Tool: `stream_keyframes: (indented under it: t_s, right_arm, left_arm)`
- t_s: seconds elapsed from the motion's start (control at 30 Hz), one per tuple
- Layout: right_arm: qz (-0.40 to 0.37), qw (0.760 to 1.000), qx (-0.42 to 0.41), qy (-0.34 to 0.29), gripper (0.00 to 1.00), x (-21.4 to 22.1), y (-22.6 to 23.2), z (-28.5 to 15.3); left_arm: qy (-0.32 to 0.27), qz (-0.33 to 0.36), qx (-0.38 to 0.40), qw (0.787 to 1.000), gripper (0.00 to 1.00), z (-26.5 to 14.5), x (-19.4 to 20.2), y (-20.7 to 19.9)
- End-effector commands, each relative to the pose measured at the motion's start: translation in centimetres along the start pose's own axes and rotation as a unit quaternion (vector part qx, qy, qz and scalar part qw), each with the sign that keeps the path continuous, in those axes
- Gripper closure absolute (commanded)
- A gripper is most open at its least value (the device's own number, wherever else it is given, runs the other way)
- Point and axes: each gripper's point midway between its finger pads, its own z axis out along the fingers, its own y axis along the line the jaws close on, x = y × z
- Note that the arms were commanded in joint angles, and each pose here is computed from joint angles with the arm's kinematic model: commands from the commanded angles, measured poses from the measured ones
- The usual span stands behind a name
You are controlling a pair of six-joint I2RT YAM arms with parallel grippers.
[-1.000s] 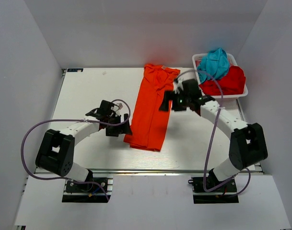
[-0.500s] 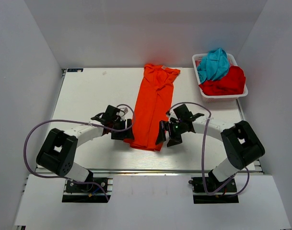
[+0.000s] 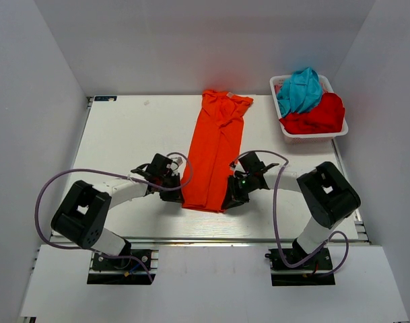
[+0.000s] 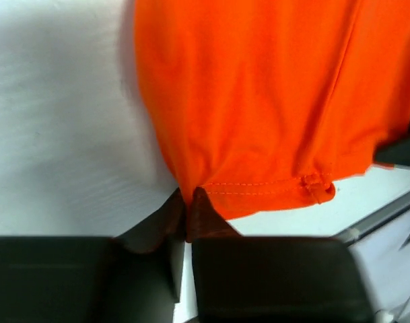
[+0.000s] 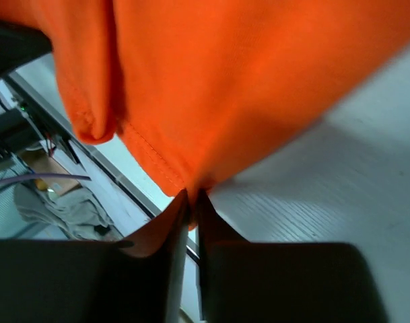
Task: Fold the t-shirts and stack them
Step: Grab the bottom of the folded rectangular tshirt with both arms, then fold the folded rectangular tshirt in 1/3 of the way
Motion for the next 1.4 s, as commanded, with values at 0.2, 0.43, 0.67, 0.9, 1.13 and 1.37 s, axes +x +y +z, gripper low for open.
stream_keyframes:
  t_s: [0.2,0.43,0.67,0.9,1.13,1.37]
  right_arm:
    - [-0.020,1.000,-0.016,0.009,1.00,1.5,1.0,-0.3]
    - [-0.054,0.998,-0.009,-0.015,1.00,1.1,2.4,-1.9]
    - [-0.064,0.997,0.025,-0.043,1.00,-1.8,2.8,-2.7]
    - [-0.064,0.992,0.055,-0.092,1.00,-6.8,3.5,-4.1]
    - [-0.053,0.987,0.056,-0.143,1.00,-13.2,4.4,-6.4]
    - [-0.055,0.978,0.072,-0.186,1.00,-18.8,3.7,-8.9]
  left_arm:
    - [0.028,0.016,0.065,0.997,1.00,-1.5,2.6,-2.7]
    - [0.020,0.041,0.083,0.995,1.00,-3.3,1.8,-4.2]
    - [-0.009,0.057,0.068,0.996,1.00,-4.3,-2.7,-5.6]
    - [-0.079,0.049,0.039,0.995,1.00,-4.1,-10.3,-7.1]
    - [-0.103,0.031,-0.044,0.993,1.00,-2.2,-16.6,-5.6]
    - [-0.146,0.045,-0.035,0.988,1.00,-1.7,-23.4,-6.9]
